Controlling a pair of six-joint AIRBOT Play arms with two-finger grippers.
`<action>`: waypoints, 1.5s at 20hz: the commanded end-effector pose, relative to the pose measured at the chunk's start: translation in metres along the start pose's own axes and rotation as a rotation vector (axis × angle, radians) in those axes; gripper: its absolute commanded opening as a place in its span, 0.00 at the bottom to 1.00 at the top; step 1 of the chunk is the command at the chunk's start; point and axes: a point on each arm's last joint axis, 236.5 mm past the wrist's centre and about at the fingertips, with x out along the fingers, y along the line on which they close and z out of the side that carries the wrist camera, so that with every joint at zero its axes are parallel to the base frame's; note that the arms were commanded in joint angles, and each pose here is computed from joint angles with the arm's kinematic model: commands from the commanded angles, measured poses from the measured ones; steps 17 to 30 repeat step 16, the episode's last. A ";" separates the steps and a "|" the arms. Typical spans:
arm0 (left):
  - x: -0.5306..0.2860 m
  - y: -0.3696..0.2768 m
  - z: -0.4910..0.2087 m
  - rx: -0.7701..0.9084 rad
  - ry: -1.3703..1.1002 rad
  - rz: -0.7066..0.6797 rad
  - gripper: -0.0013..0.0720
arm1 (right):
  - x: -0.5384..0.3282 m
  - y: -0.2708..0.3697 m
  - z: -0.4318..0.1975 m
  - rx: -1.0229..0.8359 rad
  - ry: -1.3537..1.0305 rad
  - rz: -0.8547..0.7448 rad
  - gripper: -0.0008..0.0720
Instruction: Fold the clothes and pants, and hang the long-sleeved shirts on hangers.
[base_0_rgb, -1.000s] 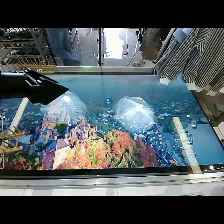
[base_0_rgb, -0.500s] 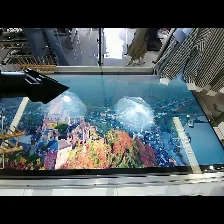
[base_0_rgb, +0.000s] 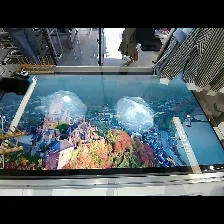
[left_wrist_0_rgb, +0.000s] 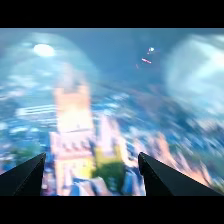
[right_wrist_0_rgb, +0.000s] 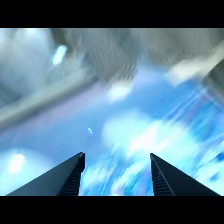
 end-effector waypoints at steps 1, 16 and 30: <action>-0.007 0.058 0.022 -0.136 -0.111 0.232 0.87 | 0.093 0.067 -0.114 -0.266 0.316 0.100 0.65; -0.007 0.058 0.022 -0.136 -0.110 0.232 0.87 | 0.074 0.117 0.081 -0.445 -0.628 -0.023 0.65; -0.007 0.058 0.022 -0.136 -0.110 0.232 0.87 | 0.074 0.117 0.081 -0.445 -0.628 -0.023 0.65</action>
